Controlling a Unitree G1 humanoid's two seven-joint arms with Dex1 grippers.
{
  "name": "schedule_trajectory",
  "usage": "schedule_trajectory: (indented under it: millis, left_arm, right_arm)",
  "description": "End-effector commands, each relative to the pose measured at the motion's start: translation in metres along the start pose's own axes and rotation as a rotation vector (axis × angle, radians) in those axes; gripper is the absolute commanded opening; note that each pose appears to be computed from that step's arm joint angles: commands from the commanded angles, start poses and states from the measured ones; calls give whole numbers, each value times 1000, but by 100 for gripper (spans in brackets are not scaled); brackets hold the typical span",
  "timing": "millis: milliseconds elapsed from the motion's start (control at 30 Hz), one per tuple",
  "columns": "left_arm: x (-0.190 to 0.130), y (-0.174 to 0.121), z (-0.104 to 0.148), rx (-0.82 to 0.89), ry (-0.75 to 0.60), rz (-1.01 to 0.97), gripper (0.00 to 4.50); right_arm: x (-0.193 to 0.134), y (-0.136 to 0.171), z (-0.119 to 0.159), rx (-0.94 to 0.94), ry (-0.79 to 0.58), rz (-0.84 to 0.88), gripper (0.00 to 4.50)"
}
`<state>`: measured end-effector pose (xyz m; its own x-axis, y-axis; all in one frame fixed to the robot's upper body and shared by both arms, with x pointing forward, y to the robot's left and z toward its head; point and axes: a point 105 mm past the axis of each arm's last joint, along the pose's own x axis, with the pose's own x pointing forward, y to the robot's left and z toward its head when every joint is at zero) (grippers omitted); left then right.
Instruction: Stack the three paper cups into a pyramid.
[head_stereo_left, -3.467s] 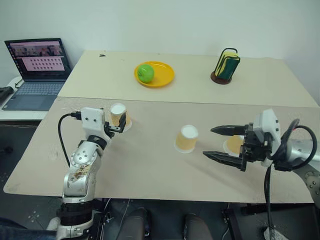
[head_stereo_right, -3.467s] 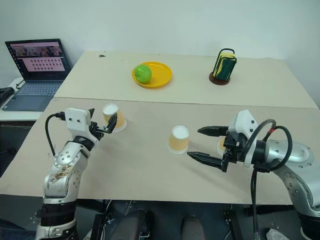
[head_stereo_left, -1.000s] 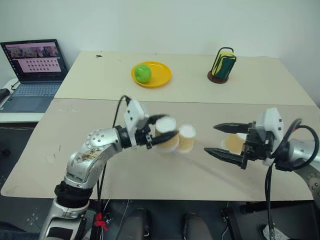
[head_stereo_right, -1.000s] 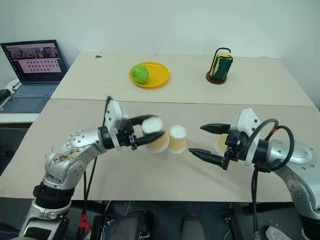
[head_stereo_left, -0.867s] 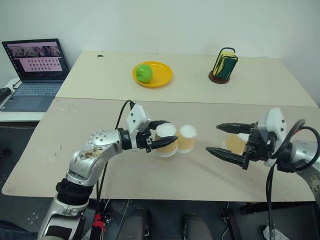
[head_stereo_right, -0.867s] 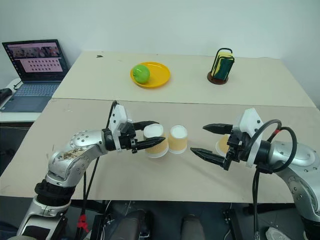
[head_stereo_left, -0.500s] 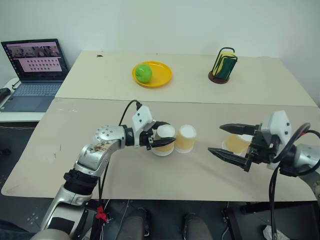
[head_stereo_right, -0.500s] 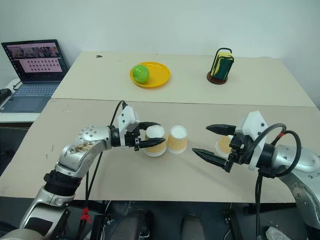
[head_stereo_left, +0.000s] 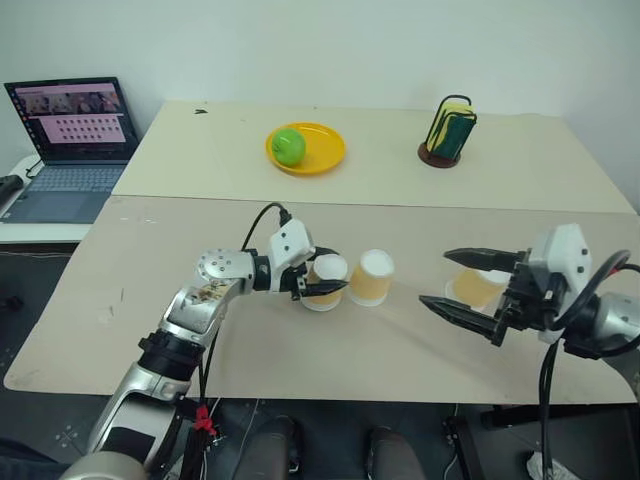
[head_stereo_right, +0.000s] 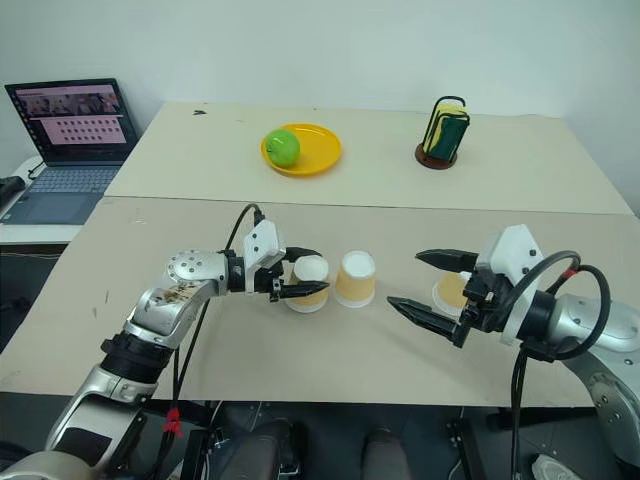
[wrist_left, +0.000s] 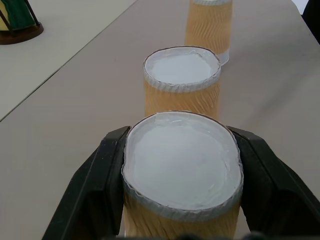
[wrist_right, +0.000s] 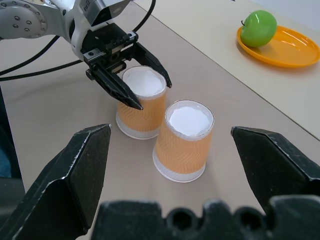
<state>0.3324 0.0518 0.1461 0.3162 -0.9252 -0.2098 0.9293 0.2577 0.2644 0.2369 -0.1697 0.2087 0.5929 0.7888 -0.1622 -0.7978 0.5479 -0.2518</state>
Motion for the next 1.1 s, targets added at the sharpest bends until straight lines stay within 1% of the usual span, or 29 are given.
schedule_trajectory:
  millis: [33, 567, 700, 767, 800, 833, 867, 900, 1100]
  left_arm:
    - [6, 3, 3, 27, -7, 2, 251]
    - [12, 6, -1, 29, -7, -1, 251]
    - [14, 10, -4, 16, -2, 25, 251]
    - [14, 11, -4, 16, -1, 31, 347]
    - [14, 12, -4, 18, 1, 33, 358]
    - [14, 12, -4, 17, 1, 33, 392]
    - [14, 12, -4, 17, -1, 32, 439]
    - [14, 12, -4, 18, -1, 32, 448]
    - [11, 10, 0, 12, -16, 27, 448]
  right_arm:
    - [-5, 1, 14, -45, -40, -13, 450]
    - [-7, 1, 14, -46, -40, -28, 450]
    - [-7, 1, 13, -46, -38, -30, 450]
    - [-7, 1, 13, -46, -39, -30, 450]
    - [-7, 1, 13, -46, -39, -30, 450]
    - [-7, 1, 13, -46, -40, -30, 450]
    - [-7, 1, 13, -46, -39, -30, 450]
    - [-7, 1, 13, -47, -40, -29, 450]
    - [-7, 0, 13, -45, -39, -26, 450]
